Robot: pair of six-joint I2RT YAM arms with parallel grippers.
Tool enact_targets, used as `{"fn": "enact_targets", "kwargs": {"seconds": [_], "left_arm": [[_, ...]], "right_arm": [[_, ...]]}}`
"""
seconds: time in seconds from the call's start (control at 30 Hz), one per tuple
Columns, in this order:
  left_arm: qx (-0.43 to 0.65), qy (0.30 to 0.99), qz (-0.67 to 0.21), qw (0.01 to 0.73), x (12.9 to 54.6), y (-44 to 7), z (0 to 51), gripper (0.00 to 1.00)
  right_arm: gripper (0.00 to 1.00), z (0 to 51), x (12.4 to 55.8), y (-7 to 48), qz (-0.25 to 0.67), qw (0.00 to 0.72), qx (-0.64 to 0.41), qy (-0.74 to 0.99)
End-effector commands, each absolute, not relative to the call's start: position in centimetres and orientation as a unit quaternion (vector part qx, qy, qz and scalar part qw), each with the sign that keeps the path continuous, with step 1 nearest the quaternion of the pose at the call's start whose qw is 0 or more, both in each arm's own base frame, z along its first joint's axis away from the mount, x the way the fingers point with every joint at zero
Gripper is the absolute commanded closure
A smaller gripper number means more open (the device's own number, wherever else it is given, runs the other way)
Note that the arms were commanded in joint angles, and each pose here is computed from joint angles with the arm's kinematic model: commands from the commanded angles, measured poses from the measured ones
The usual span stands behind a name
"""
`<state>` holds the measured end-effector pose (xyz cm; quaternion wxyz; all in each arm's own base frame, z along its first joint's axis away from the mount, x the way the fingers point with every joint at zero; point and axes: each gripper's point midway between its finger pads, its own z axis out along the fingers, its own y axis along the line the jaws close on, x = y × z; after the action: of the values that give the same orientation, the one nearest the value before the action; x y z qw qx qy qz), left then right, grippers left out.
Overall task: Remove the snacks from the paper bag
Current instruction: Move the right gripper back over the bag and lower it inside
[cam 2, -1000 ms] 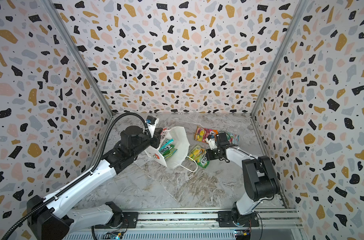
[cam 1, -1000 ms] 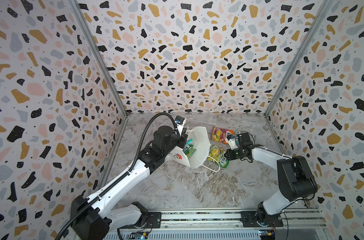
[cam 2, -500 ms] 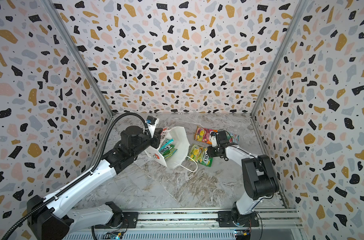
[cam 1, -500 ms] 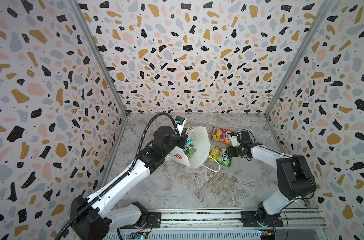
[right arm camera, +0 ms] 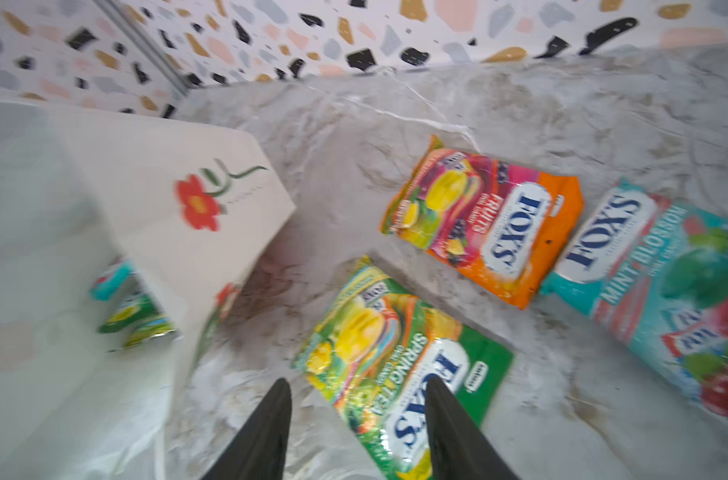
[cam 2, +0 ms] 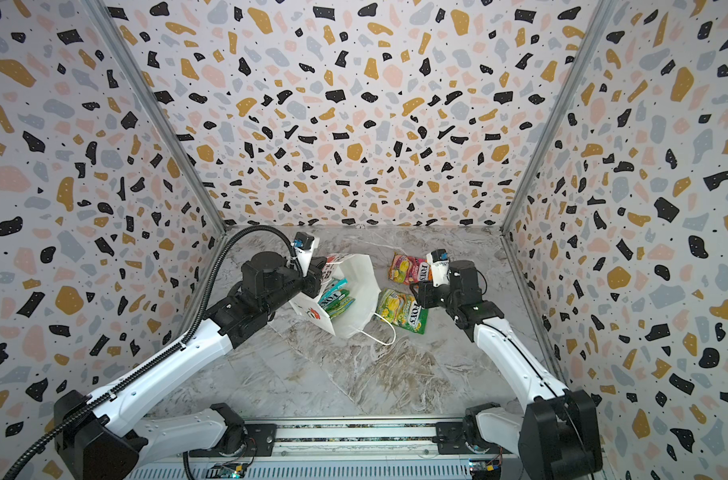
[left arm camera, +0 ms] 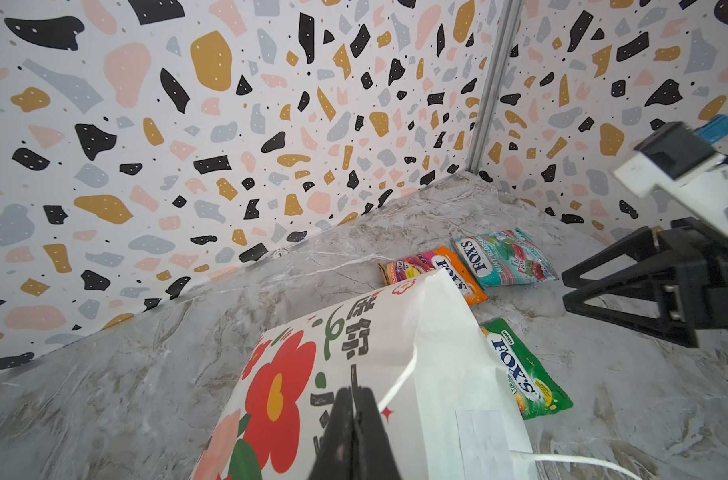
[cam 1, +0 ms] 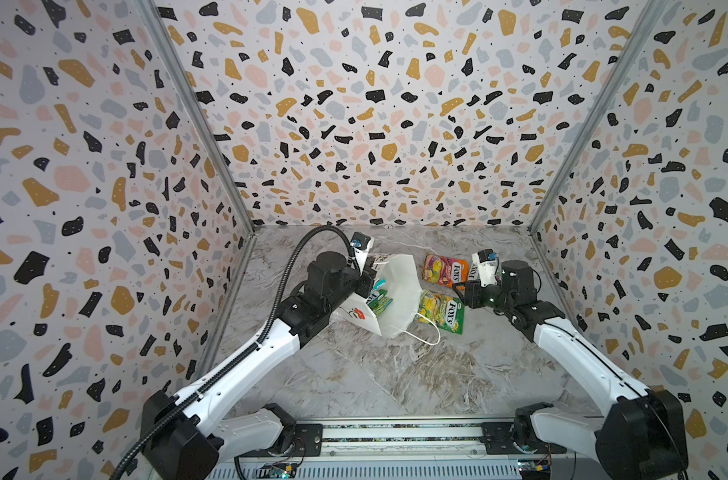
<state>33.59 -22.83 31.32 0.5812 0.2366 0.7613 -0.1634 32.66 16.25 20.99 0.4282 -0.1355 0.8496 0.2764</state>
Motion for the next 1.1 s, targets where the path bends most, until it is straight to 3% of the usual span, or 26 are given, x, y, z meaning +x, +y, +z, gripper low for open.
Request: {"fn": "enact_targets", "kwargs": {"seconds": [0.0,0.43,0.83,1.07], "left_arm": [[0.235,0.746,-0.172,0.598,33.7,-23.1,32.9,1.00],[0.234,0.745,-0.182,0.598,33.6,-23.3,33.0,1.00],[0.234,0.746,-0.186,0.595,33.6,-23.5,32.8,1.00],[0.233,0.746,-0.186,0.596,33.6,-23.5,33.0,1.00]], "right_arm": [[0.44,24.5,29.7,20.1,0.361,0.429,-0.187,0.807],[0.46,22.2,25.2,30.5,0.396,0.332,-0.328,0.791],[0.53,17.5,27.1,35.3,0.388,0.269,-0.284,0.835],[0.55,17.3,28.9,37.3,0.418,0.233,-0.216,0.851]]}}
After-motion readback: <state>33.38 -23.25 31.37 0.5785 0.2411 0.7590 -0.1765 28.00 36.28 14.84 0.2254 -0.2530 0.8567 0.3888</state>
